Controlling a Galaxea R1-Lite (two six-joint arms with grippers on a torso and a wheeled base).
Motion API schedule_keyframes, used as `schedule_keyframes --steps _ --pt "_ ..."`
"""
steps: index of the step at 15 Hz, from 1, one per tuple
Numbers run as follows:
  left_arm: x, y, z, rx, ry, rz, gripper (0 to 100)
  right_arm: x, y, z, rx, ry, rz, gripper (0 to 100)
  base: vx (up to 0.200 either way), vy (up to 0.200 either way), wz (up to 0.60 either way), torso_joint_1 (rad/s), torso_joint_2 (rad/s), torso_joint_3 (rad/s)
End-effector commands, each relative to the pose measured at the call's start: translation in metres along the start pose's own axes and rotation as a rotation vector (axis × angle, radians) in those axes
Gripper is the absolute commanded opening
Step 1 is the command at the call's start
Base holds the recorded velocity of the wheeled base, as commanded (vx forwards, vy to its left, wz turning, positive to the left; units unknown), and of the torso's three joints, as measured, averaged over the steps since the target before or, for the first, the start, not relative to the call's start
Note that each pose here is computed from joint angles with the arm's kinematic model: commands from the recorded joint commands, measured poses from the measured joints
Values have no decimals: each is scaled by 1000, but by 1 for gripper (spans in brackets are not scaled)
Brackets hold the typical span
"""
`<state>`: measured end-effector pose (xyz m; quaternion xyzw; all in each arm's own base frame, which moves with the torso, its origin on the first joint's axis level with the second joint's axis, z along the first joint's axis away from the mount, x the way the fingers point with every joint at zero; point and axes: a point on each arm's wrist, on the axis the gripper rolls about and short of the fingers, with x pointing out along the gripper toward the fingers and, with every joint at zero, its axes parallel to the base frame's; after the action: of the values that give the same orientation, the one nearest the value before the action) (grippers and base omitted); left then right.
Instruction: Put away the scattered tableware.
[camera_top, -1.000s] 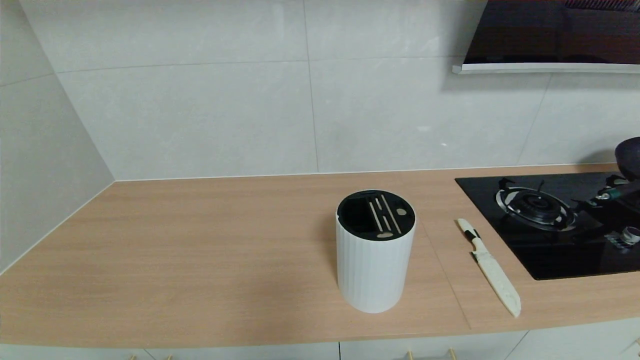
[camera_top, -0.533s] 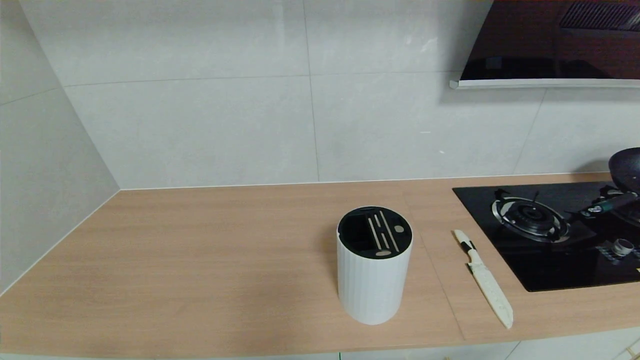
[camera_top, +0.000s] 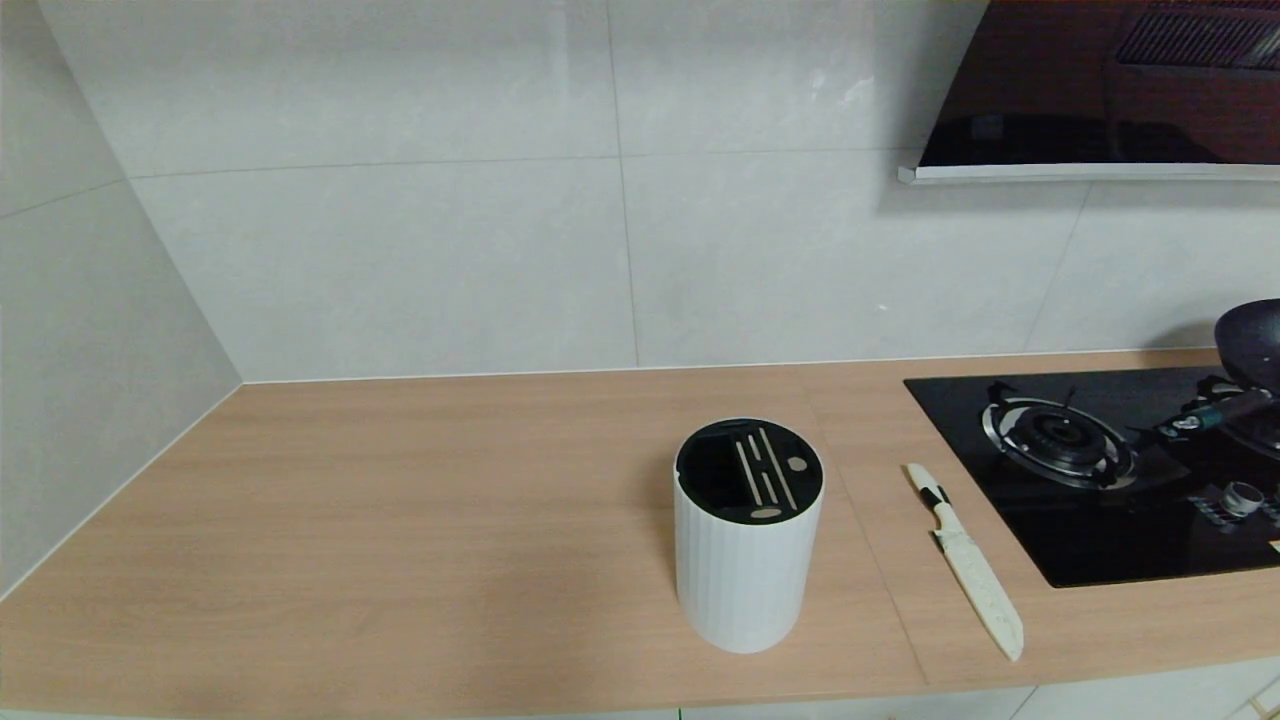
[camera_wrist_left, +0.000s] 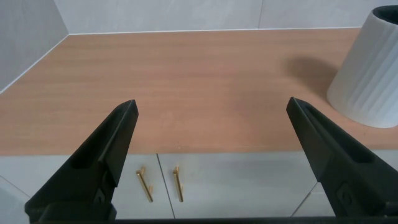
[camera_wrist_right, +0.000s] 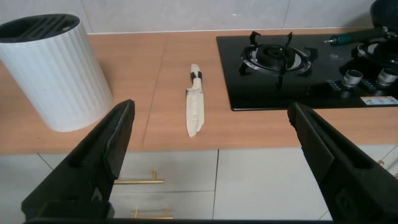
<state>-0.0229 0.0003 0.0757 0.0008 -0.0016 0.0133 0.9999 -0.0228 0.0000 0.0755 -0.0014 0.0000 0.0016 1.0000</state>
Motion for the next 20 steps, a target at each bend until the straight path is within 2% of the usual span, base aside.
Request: schedule_keyframes --steps 1,6,7,8,9,12,13,16,18,20 --pt "0 0 0 0 0 1 100 0 0 0 0 2 1 100 0 0 0 0 0 0" --pt "0 0 0 0 0 1 100 0 0 1 -10 -2 -2 100 0 0 0 0 0 0" --pt "0 0 0 0 0 3 100 -1 0 7 -2 -23 1 100 0 0 0 0 0 0" --pt "0 0 0 0 0 3 100 -5 0 29 29 -73 19 100 0 0 0 0 0 0" --pt "0 0 0 0 2 3 100 -2 0 47 55 -49 79 100 0 0 0 0 0 0" --pt "0 0 0 0 0 3 100 34 2 66 51 183 153 100 0 0 0 0 0 0" --pt "0 0 0 0 2 3 100 56 5 72 48 307 178 100 0 0 0 0 0 0" --pt "0 0 0 0 2 3 100 115 17 80 45 542 263 100 0 0 0 0 0 0" --pt "0 0 0 0 2 3 100 151 23 71 43 628 261 100 0 0 0 0 0 0" --pt "0 0 0 -2 0 3 100 180 28 60 42 648 258 100 0 0 0 0 0 0"
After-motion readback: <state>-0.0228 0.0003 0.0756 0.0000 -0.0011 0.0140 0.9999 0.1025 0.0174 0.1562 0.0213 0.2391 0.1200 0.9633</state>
